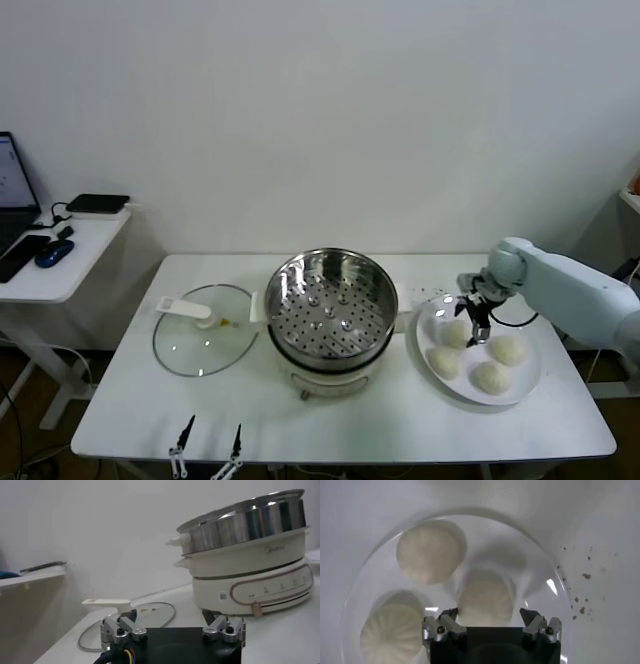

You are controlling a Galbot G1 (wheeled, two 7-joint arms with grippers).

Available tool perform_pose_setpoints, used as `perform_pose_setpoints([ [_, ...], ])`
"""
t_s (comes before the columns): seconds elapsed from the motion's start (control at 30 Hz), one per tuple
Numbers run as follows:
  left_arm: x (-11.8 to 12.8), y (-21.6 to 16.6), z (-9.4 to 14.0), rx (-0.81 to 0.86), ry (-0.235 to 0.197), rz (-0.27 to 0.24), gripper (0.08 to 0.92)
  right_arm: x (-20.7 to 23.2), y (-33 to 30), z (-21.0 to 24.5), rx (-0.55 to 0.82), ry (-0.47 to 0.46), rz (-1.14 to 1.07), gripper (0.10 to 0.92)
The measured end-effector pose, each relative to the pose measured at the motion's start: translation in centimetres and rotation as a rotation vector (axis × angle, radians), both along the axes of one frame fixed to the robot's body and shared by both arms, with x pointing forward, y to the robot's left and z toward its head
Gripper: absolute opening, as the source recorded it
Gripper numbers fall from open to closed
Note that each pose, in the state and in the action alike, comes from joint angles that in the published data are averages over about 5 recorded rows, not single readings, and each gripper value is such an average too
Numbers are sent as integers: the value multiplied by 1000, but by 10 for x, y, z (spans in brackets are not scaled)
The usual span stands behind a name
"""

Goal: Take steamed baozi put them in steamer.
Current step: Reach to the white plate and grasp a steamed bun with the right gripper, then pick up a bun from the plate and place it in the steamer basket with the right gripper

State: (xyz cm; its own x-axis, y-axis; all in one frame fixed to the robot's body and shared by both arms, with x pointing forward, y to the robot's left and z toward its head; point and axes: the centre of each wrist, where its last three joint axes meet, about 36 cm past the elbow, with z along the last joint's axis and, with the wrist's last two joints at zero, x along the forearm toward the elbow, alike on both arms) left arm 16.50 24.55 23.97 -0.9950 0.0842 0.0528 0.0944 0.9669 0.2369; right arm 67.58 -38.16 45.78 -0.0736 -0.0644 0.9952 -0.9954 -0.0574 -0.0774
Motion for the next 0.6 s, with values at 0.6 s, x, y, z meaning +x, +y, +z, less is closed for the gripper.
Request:
perform_pose_setpoints([
  [0.6, -1, 1, 3, 9, -15, -6, 823, -3, -1, 40, 15, -25, 36, 636],
])
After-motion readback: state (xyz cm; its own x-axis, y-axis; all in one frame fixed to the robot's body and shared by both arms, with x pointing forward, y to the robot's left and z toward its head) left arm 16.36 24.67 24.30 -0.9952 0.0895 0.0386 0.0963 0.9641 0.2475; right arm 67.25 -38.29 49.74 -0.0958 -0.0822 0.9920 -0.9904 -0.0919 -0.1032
